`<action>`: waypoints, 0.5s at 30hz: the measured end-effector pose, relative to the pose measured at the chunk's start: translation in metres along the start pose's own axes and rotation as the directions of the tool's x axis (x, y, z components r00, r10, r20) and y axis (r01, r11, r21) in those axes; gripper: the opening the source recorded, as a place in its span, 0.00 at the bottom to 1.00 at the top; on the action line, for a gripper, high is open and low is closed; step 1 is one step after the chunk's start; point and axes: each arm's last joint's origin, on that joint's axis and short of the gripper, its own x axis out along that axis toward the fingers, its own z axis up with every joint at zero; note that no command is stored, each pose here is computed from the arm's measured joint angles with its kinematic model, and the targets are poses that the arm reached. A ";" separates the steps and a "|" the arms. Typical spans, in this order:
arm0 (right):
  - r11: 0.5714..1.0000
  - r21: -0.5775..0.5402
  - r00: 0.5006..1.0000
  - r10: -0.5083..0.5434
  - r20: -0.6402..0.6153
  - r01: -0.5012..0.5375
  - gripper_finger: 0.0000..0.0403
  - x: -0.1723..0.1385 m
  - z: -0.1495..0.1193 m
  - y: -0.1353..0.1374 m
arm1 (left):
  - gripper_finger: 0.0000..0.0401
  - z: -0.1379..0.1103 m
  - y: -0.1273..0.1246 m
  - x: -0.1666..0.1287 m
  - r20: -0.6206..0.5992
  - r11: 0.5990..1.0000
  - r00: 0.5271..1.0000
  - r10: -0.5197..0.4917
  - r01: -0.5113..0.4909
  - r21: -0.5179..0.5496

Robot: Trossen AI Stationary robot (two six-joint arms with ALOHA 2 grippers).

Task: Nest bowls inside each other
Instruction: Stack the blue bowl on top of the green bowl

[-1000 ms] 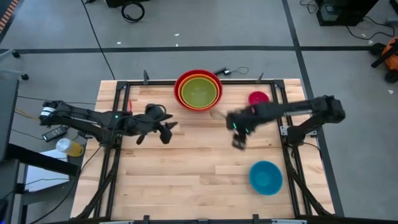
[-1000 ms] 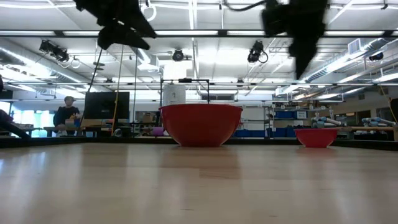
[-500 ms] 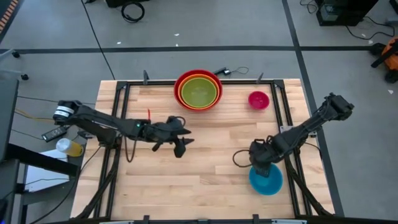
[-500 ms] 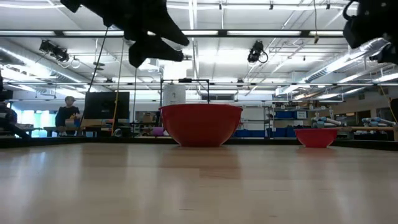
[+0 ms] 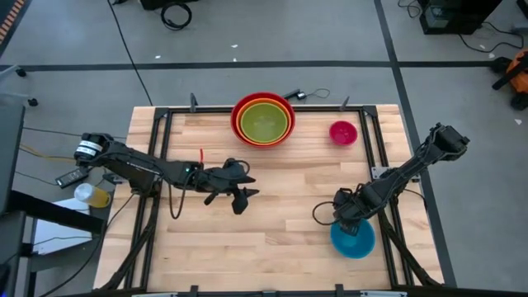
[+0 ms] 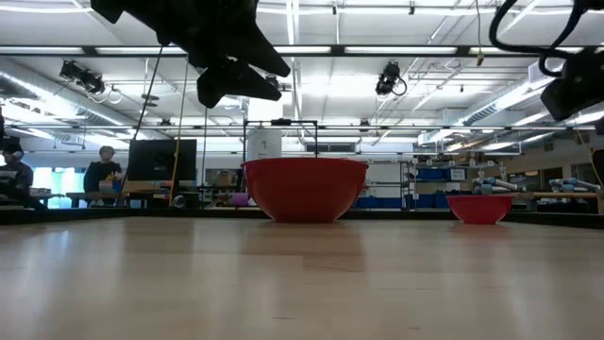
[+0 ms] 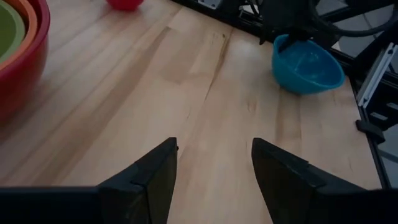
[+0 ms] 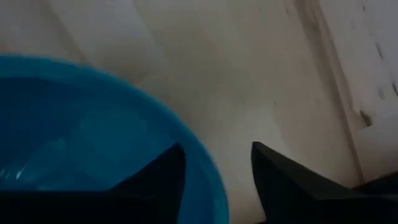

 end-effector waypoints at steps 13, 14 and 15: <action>0.992 0.068 0.987 0.101 0.123 -0.110 0.10 -0.018 0.036 -0.001 | 0.52 0.004 0.013 -0.007 -0.031 0.998 0.998 0.058 -0.057 0.016; 0.991 0.081 0.982 0.097 0.162 -0.111 0.09 -0.024 0.043 -0.002 | 0.52 0.006 0.016 -0.008 -0.028 0.998 0.997 0.066 -0.066 0.011; 0.990 0.090 0.976 0.093 0.199 -0.113 0.08 -0.030 0.049 -0.002 | 0.52 0.009 0.018 -0.010 -0.019 0.998 0.997 0.070 -0.070 0.004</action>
